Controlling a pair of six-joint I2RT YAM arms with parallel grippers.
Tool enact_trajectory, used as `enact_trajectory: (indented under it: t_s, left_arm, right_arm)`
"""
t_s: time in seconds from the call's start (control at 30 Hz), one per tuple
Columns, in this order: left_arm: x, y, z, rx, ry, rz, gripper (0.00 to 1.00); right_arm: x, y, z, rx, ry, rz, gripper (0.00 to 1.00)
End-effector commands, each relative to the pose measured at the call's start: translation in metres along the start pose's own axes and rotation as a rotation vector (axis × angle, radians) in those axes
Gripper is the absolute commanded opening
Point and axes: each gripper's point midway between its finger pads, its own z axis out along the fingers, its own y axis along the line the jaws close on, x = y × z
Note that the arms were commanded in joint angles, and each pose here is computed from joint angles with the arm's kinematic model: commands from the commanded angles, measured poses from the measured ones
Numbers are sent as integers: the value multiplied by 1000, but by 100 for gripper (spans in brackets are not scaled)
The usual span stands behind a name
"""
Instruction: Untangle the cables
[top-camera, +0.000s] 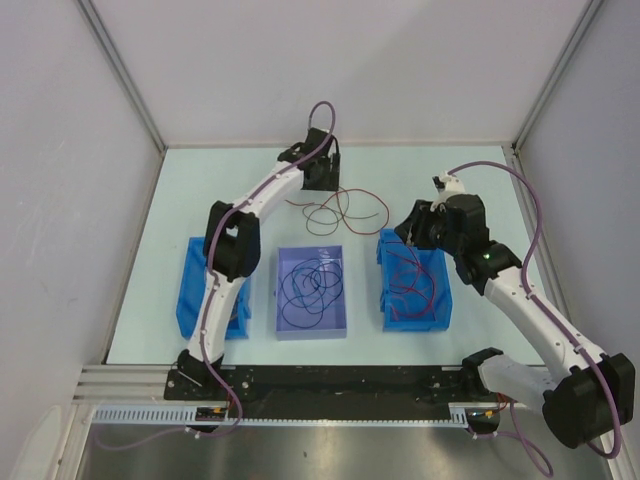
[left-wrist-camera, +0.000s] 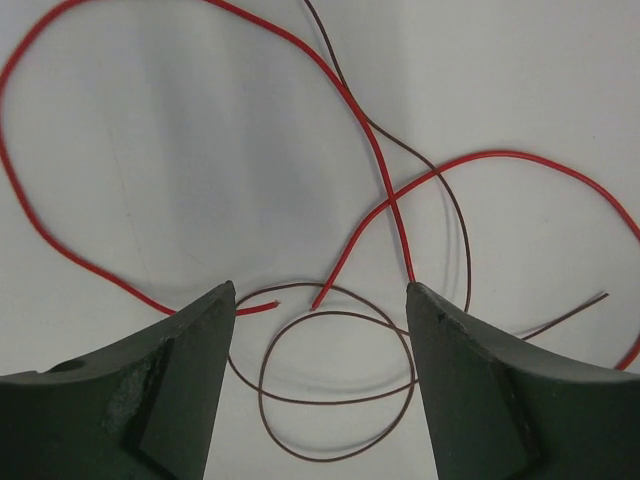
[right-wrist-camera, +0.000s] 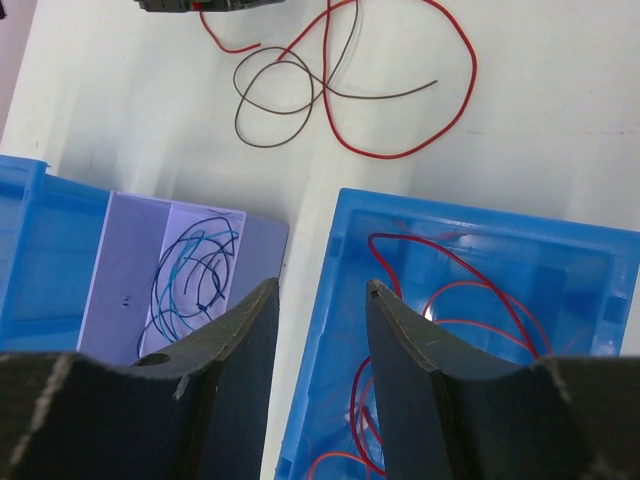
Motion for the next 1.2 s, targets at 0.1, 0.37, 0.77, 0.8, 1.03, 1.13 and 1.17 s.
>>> enact_trajectory:
  t_s: [0.1, 0.37, 0.77, 0.8, 1.03, 1.13, 1.17]
  left_arm:
    - [-15, -30, 14, 135, -48, -26, 72]
    - [-9, -48, 30, 205, -35, -24, 69]
    - [11, -38, 53, 110, 11, 70, 57]
    - [11, -33, 53, 76, 6, 78, 54]
    - [21, -3, 56, -72, 30, 143, 18]
    - [19, 15, 55, -152, 29, 164, 6]
    - [16, 26, 52, -176, 30, 160, 4]
  right_arm:
    - [-22, 5, -5, -5, -48, -31, 45]
    - [-20, 1, -4, 10, -41, -33, 44]
    - [-20, -4, -7, 27, -40, -35, 44]
    - [-21, -5, -6, 28, -41, -35, 43]
    - [-21, -2, -3, 11, -39, -22, 43]
    - [-22, 0, -2, 1, -41, -17, 43]
    - [-22, 0, -2, -1, -42, -13, 43]
